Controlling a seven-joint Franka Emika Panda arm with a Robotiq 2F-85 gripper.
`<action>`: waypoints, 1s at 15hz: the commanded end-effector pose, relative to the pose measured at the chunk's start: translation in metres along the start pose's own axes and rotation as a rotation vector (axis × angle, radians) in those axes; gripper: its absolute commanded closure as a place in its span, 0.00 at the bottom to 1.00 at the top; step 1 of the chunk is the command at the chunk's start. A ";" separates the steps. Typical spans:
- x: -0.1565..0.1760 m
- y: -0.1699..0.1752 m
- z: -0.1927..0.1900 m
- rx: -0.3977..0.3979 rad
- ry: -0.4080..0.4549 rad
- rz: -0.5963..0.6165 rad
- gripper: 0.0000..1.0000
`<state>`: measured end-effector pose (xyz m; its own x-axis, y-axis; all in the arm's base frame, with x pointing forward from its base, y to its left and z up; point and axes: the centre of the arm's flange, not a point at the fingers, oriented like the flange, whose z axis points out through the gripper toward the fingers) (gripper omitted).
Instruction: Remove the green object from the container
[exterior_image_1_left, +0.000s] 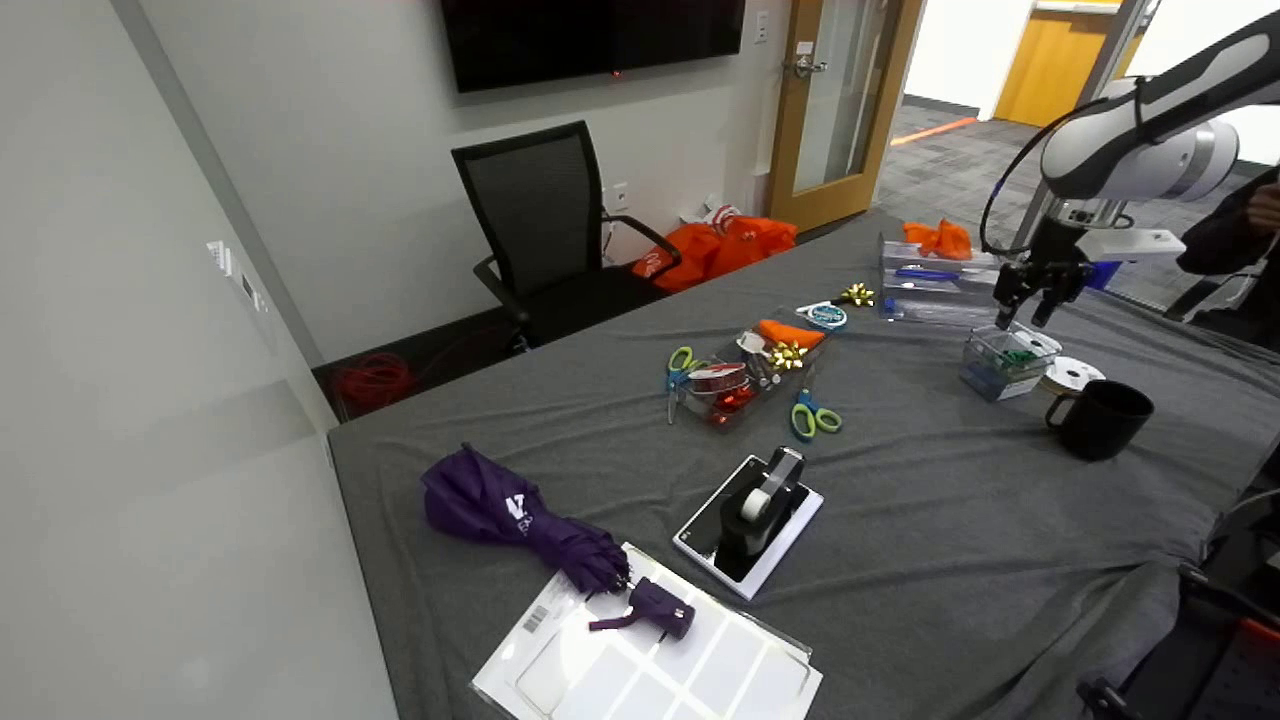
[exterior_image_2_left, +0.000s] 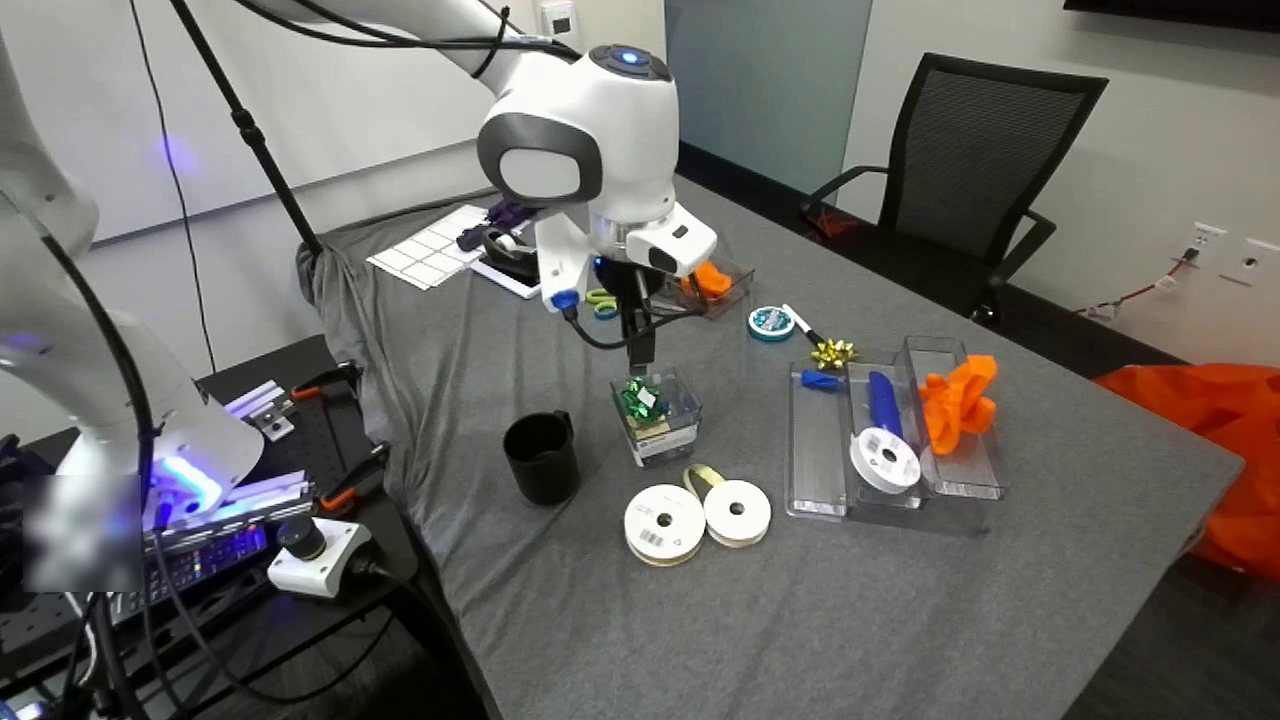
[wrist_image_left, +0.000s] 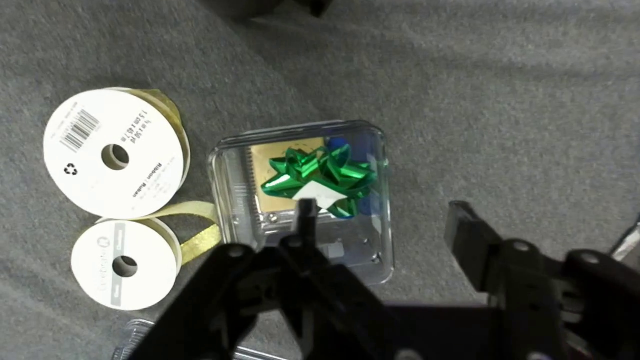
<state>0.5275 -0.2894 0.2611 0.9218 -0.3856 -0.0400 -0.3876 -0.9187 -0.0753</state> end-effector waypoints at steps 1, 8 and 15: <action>0.014 0.009 0.025 -0.030 0.008 0.010 0.36; 0.013 0.021 0.054 -0.081 0.012 0.000 0.27; 0.005 0.024 0.082 -0.070 0.007 -0.018 0.11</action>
<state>0.5272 -0.3050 0.1918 0.9251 -0.3767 -0.0473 -0.3768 -0.9263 0.0083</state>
